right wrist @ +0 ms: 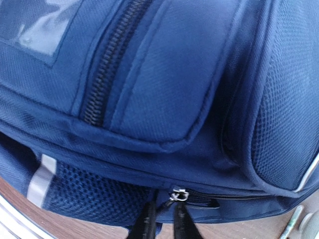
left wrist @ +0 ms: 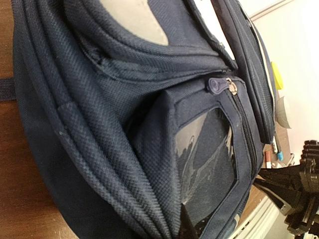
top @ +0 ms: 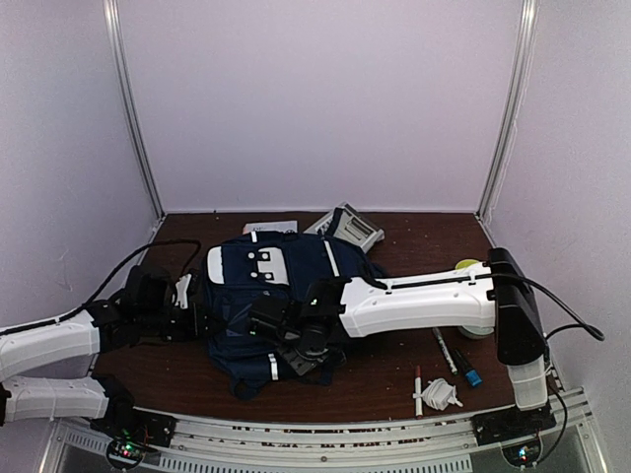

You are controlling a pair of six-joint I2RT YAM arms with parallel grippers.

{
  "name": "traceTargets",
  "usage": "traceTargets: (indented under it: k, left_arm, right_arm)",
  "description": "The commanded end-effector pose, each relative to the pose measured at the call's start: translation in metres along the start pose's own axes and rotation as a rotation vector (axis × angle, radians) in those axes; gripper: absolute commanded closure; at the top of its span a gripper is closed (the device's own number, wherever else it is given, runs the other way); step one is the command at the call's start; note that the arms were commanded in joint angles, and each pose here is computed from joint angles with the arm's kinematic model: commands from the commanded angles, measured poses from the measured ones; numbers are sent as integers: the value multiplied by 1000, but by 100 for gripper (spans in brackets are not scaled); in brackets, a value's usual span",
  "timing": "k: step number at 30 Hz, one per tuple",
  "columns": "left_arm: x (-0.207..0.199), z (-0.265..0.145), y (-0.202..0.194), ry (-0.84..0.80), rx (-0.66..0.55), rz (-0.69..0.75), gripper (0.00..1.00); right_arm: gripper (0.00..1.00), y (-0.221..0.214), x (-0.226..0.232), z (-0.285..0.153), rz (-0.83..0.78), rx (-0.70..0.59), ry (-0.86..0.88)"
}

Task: Pack the student bag
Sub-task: Grab the second largest pocket of the student bag.

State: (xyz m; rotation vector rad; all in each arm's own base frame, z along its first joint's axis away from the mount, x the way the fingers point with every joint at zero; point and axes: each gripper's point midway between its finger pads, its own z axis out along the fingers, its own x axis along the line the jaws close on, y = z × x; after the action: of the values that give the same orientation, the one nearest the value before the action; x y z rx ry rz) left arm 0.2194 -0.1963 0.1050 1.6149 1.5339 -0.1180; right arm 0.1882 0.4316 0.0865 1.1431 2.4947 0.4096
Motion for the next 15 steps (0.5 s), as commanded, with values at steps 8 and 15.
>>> traceTargets:
  k: [8, 15]
  left_arm:
    - [-41, -10, 35, -112, -93, 110, 100]
    - [-40, -11, 34, -108, -93, 111, 100]
  right_arm:
    - [97, -13, -13, -1, 24, 24, 11]
    - [83, -11, -16, 12, 19, 19, -22]
